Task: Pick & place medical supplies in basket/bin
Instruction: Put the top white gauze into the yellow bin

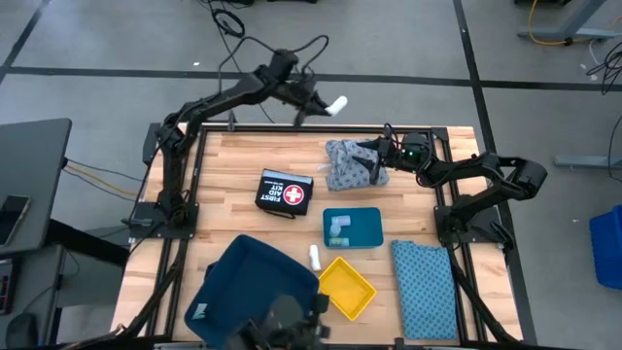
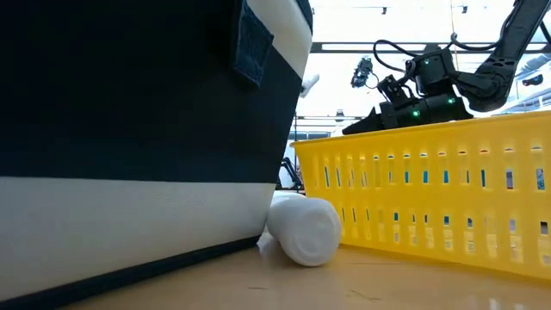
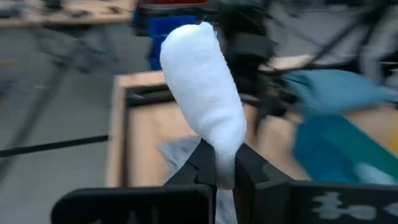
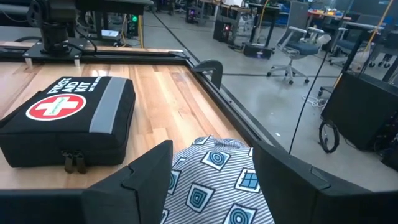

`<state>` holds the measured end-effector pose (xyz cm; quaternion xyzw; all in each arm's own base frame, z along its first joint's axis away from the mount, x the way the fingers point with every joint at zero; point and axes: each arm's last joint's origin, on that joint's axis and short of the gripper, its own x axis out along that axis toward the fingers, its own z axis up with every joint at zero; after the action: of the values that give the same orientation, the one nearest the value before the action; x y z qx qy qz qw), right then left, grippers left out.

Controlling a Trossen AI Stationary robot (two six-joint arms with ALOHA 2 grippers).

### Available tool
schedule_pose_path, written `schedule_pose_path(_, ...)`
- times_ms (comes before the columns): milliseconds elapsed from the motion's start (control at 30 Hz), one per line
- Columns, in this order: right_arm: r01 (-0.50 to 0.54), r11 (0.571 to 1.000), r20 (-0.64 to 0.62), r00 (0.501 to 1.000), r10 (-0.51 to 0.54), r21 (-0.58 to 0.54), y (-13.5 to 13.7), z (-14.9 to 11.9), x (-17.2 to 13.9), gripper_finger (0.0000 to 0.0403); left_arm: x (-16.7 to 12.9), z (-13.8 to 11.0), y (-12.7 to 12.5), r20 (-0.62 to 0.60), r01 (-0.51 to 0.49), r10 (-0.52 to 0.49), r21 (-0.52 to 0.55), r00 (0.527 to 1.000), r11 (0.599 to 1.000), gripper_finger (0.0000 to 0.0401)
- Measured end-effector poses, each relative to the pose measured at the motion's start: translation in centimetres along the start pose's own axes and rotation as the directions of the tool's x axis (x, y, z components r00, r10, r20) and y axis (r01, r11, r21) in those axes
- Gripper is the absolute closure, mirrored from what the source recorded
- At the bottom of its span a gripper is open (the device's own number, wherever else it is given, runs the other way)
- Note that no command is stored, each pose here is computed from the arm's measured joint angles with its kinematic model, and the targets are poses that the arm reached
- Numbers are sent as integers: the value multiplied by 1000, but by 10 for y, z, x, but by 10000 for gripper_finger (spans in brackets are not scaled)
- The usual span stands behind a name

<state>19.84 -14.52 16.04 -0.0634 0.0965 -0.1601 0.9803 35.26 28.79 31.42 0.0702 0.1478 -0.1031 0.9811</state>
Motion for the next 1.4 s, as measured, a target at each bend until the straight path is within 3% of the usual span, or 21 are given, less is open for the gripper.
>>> schedule_pose_path(133, -3, 1000, 0, 1000, 3, 0, 0, 0, 0, 170, 21, 24, -6, 59, -199, 198, 18, 978, 980, 391)
schedule_pose_path(367, -3, 1000, 0, 1000, 3, -1, 0, 0, 0, 170, 47, 69, -33, 320, -323, 303, 9, 898, 946, 391)
schedule_pose_path(700, -3, 1000, 0, 1000, 3, -1, 0, 0, 0, 170, 63, 119, -78, 640, -464, 416, -104, 646, 880, 391)
schedule_pose_path(867, -2, 1000, -1, 1000, 2, 1, 0, 0, 0, 170, 76, 127, -100, 680, -496, 418, -91, 602, 864, 391)
schedule_pose_path(1033, -4, 1000, -8, 1000, 4, 2, 0, -1, 0, 170, 102, 109, -102, 728, -484, 438, -166, 528, 859, 391)
schedule_pose_path(1133, -4, 1000, -8, 1000, 4, 2, 0, -1, 0, 170, 114, 95, -99, 720, -463, 439, -183, 537, 867, 391)
schedule_pose_path(1333, -6, 1000, -15, 1000, 6, -1, 0, -2, 0, 170, 129, 84, -102, 628, -461, 424, -115, 653, 880, 391)
schedule_pose_path(1400, -6, 1000, -15, 1000, 6, -1, 0, -2, 0, 170, 133, 80, -104, 597, -484, 450, -115, 664, 867, 391)
